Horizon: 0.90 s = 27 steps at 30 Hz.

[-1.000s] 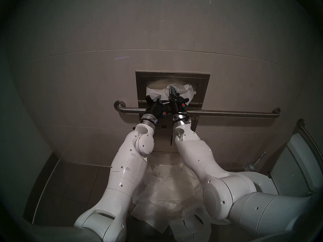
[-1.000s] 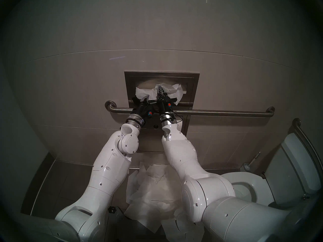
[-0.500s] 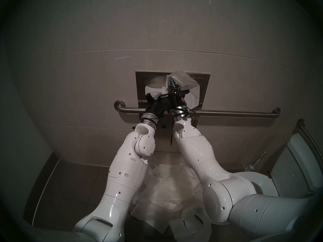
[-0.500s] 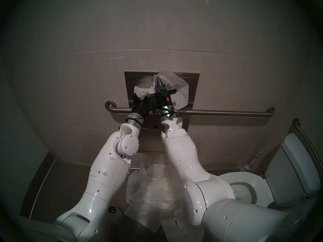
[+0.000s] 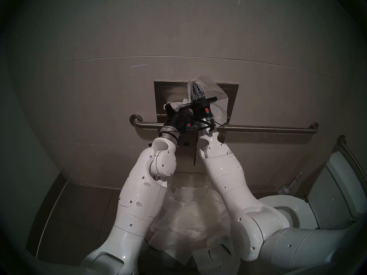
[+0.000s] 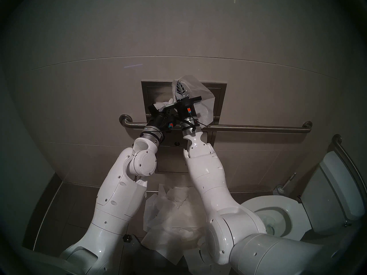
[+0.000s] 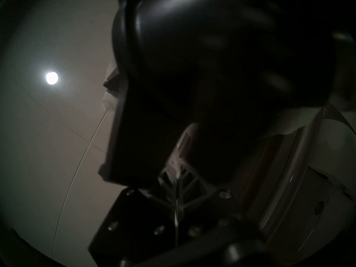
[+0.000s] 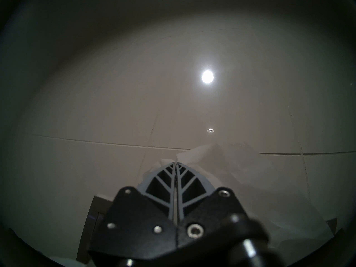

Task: Take out a toilet seat cover

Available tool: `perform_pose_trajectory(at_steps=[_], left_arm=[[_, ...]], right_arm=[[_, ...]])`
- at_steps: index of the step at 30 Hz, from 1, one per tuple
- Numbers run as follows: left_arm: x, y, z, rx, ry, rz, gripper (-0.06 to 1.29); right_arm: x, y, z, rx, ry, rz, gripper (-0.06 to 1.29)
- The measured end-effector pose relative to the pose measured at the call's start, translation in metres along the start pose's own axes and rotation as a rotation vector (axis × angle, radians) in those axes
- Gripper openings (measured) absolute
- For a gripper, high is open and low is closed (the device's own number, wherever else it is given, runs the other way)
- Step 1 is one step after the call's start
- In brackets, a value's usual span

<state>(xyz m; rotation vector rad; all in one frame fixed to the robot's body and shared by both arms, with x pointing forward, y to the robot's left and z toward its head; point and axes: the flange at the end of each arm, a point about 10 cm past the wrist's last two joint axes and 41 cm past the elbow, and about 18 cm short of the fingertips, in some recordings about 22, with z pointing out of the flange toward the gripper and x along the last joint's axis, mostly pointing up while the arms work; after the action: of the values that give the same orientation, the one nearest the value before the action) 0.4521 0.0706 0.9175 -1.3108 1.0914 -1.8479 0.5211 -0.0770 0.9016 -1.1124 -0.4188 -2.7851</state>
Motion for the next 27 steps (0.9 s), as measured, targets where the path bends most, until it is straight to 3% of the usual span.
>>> perform_pose_trajectory(at_steps=[4, 9, 16, 27], left_arm=[[0.0, -0.001, -0.001, -0.022, -0.015, -0.01, -0.02], [0.002, -0.003, 0.0, -0.034, -0.023, -0.02, -0.02], [-0.002, -0.022, 0.008, 0.004, -0.037, -0.017, -0.02], [-0.006, -0.063, 0.024, 0.097, -0.038, 0.012, -0.02]], right_arm=[[0.001, 0.0, -0.01, 0.006, -0.023, -0.032, -0.04], [0.005, 0.012, -0.007, 0.016, -0.027, -0.087, -0.04], [0.014, 0.036, 0.015, 0.021, -0.014, -0.159, -0.04], [0.026, 0.048, 0.048, 0.07, 0.003, -0.225, -0.04]])
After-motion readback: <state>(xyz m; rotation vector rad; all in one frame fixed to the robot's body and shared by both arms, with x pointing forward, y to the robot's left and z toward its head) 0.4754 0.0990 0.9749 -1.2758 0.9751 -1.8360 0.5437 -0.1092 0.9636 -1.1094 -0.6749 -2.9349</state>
